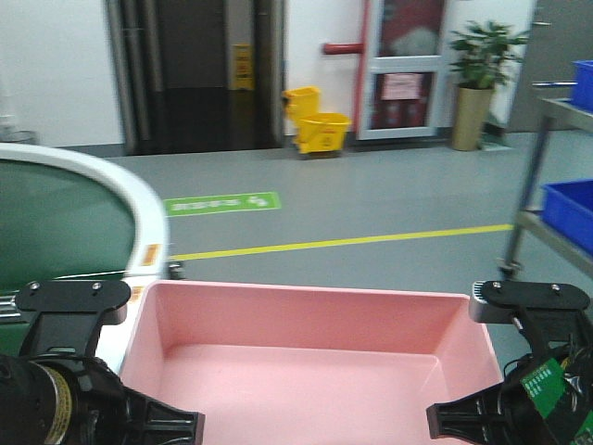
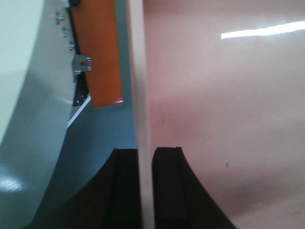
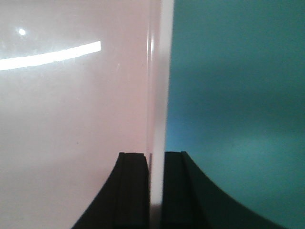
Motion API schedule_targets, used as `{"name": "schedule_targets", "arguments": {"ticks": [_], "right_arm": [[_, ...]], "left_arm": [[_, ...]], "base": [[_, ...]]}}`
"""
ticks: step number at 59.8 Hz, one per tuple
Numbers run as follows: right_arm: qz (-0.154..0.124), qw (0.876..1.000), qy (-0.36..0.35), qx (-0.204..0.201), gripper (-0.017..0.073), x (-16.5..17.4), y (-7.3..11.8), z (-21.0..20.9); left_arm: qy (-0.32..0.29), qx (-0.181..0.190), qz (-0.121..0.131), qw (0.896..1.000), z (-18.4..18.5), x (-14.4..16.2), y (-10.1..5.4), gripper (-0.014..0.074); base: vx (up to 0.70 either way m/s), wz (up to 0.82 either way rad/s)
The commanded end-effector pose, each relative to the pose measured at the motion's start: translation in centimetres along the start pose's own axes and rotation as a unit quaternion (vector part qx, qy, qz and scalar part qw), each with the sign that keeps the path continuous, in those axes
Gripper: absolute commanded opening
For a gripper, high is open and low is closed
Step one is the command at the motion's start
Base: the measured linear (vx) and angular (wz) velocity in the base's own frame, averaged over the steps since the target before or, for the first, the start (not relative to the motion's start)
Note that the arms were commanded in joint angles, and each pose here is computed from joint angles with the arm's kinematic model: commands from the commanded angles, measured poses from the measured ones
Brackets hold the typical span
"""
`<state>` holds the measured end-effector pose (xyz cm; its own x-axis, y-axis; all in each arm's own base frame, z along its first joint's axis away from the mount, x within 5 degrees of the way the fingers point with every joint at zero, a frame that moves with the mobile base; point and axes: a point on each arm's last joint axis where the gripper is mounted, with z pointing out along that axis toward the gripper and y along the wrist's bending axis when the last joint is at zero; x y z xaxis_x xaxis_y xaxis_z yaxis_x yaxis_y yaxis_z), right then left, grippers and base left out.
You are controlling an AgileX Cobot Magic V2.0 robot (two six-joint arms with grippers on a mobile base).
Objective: Grab pink bin and stack on right shelf
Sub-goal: 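Hold the bin with both grippers while the base turns toward the table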
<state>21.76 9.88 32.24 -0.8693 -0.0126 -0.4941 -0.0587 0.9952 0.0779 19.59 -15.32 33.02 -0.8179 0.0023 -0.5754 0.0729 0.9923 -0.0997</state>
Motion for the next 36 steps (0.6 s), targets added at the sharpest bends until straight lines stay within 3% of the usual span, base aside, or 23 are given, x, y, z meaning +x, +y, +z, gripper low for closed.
{"name": "schedule_targets", "arguments": {"ticks": [1, 36], "right_arm": [[-0.010, 0.999, -0.053, -0.004, 0.0084, -1.00, -0.17, -1.44], [-0.010, 0.999, -0.053, -0.004, 0.0084, -1.00, -0.17, -1.44]], "left_arm": [[-0.056, 0.037, 0.001, 0.998, -1.84, -1.18, -0.33, 0.0041], [-0.055, 0.037, 0.001, 0.998, -1.84, -1.18, -0.32, 0.0041]], "base": [[-0.06, -0.73], [0.04, -0.72]]}}
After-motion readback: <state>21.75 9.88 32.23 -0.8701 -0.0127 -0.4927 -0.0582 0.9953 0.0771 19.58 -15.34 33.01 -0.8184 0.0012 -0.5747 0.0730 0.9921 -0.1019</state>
